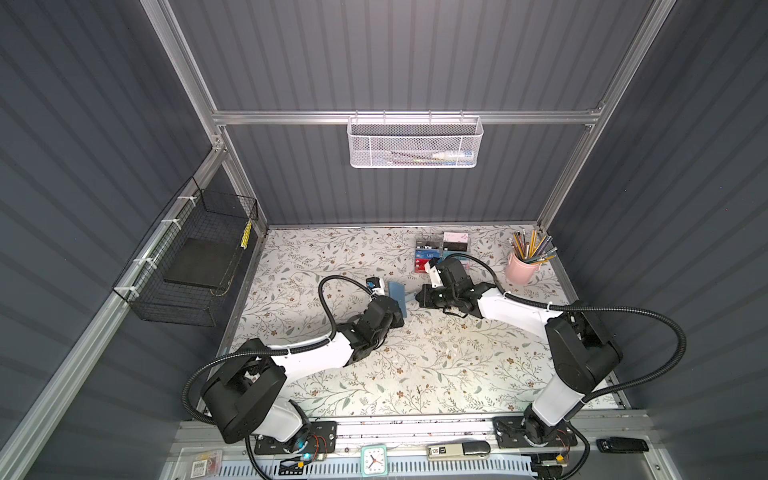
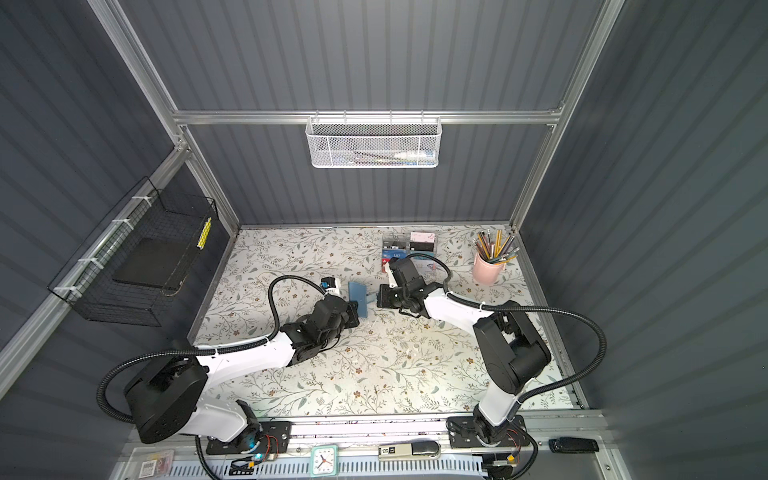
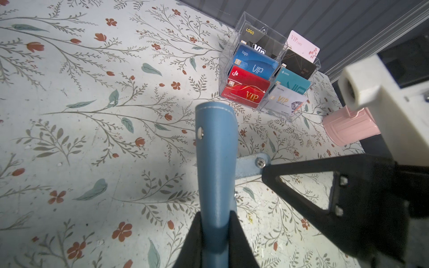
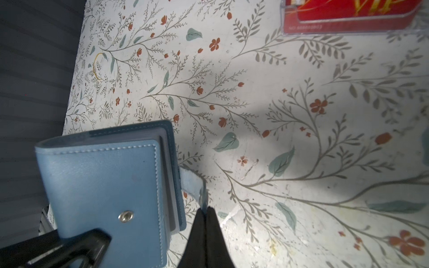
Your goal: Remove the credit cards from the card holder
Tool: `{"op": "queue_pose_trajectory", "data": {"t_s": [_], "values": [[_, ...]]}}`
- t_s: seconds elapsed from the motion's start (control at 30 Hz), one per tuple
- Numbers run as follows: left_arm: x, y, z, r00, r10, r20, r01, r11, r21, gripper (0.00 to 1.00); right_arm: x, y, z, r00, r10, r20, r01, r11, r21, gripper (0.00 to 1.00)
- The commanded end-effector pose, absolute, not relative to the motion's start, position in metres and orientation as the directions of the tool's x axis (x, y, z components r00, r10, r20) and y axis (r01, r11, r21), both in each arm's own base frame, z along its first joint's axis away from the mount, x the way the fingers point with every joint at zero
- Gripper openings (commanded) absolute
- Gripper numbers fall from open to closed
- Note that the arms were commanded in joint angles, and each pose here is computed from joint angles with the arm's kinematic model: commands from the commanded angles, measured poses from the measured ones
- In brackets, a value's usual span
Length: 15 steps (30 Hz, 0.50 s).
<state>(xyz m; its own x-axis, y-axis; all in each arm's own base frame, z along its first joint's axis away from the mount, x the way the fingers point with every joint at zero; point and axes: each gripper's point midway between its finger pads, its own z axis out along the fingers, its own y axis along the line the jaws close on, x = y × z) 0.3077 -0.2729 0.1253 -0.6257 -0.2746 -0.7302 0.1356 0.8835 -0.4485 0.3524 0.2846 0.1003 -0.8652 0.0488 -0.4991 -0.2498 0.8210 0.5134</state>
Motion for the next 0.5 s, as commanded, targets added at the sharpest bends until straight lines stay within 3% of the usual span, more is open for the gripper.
{"op": "queue_pose_trajectory", "data": {"t_s": [0.0,0.47], "values": [[0.306,-0.266,0.126,-0.617,-0.271,-0.739,0.121,0.895,-0.429,0.00,0.354,0.280,0.109,-0.850,0.061,-0.523,-0.251,0.827,0.504,0.00],[0.317,-0.270,0.091,-0.663,-0.226,-0.713,0.048,0.939,-0.341,0.00,0.358,0.271,0.079,-0.887,0.057,-0.457,-0.187,0.863,0.469,0.00]]}}
